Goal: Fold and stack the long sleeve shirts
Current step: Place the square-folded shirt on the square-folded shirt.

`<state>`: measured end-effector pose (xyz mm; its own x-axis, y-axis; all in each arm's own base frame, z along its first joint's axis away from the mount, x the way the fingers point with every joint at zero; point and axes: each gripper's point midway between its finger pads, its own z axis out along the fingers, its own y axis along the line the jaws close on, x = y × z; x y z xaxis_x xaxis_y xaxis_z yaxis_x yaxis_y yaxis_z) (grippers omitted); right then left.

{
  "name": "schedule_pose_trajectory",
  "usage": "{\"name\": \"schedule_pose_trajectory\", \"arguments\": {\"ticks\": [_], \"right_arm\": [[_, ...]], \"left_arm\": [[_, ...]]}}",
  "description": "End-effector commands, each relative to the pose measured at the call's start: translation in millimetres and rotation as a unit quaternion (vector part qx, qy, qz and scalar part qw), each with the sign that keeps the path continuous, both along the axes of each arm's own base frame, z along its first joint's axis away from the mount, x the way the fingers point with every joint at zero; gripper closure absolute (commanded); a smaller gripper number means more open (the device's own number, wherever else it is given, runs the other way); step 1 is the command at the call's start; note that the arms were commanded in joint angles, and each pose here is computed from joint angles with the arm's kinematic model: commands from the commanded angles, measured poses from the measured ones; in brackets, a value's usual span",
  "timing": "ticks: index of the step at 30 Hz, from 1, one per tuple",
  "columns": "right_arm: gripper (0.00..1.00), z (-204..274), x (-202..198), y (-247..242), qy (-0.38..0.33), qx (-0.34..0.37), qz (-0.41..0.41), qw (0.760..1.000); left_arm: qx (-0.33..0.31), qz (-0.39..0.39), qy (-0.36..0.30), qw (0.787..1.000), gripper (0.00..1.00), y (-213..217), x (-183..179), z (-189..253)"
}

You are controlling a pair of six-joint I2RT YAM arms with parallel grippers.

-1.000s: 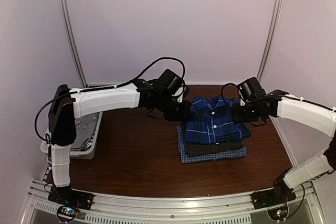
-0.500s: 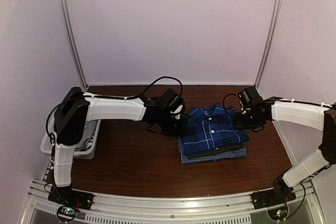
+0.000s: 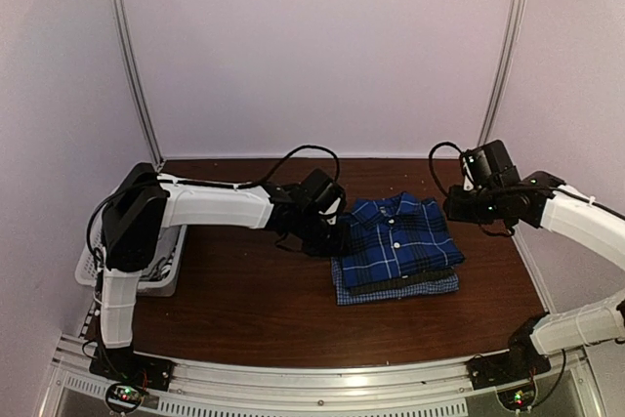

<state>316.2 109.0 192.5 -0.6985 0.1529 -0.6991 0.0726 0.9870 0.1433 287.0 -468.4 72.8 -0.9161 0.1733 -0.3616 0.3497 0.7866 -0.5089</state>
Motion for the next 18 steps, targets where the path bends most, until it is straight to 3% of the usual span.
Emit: {"name": "schedule_pose_trajectory", "arguments": {"ticks": [1,6,10,18], "right_arm": [[0.68,-35,-23,30,0.034,0.055,0.023,0.998],[0.72,-83,-48,37,0.069,0.074,0.014,0.995],[0.7,-108,-61,30,0.083,0.085,0.0,0.993],[0.61,-100,-64,19,0.078,0.068,-0.015,0.995]], "left_arm": [[-0.02,0.002,-0.008,1.0,1.0,-7,-4,11],[-0.02,0.001,-0.005,1.0,1.0,-6,-6,9],[-0.017,0.002,-0.003,1.0,1.0,-4,-7,6],[-0.017,0.004,-0.013,1.0,1.0,-1,-6,12]]}}
